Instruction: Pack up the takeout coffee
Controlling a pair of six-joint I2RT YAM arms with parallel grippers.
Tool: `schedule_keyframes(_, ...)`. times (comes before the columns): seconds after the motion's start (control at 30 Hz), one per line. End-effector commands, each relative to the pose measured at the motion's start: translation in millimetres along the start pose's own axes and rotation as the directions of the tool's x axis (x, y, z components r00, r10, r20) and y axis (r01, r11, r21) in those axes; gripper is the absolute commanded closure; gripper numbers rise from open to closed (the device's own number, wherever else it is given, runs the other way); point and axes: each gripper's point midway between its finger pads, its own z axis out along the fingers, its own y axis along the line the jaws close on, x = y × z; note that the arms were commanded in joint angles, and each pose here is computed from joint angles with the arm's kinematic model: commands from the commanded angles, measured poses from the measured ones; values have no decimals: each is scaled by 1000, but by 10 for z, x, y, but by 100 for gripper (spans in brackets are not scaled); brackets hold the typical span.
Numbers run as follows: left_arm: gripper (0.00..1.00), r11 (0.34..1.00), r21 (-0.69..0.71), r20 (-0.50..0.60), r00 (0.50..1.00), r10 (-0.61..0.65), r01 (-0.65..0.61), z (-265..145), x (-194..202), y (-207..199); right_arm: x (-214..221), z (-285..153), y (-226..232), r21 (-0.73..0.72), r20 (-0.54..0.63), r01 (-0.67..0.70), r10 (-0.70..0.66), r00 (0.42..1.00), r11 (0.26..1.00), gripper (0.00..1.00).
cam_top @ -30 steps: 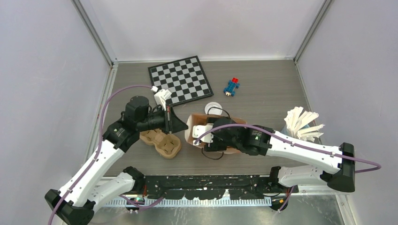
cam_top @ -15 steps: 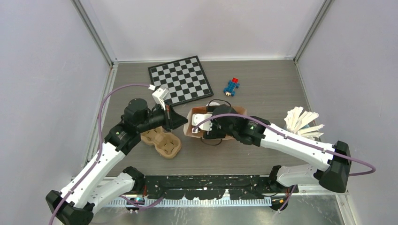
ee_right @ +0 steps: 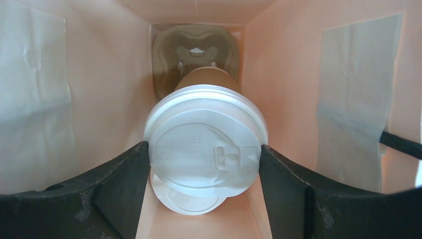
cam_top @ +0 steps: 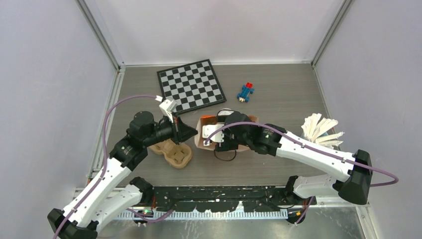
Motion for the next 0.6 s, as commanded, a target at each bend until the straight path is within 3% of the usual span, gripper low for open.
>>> schedule_keyframes(0.0, 100, 999, 49, 28, 1000, 8, -9, -64, -35, -119, -244, -57, -117, 33, 66, -6, 4, 998, 999, 26)
schedule_keyframes(0.57, 100, 998, 56, -3, 999, -32, 32, -103, 77, -134, -357, 77, -88, 35, 48, 44, -46, 998, 998, 26)
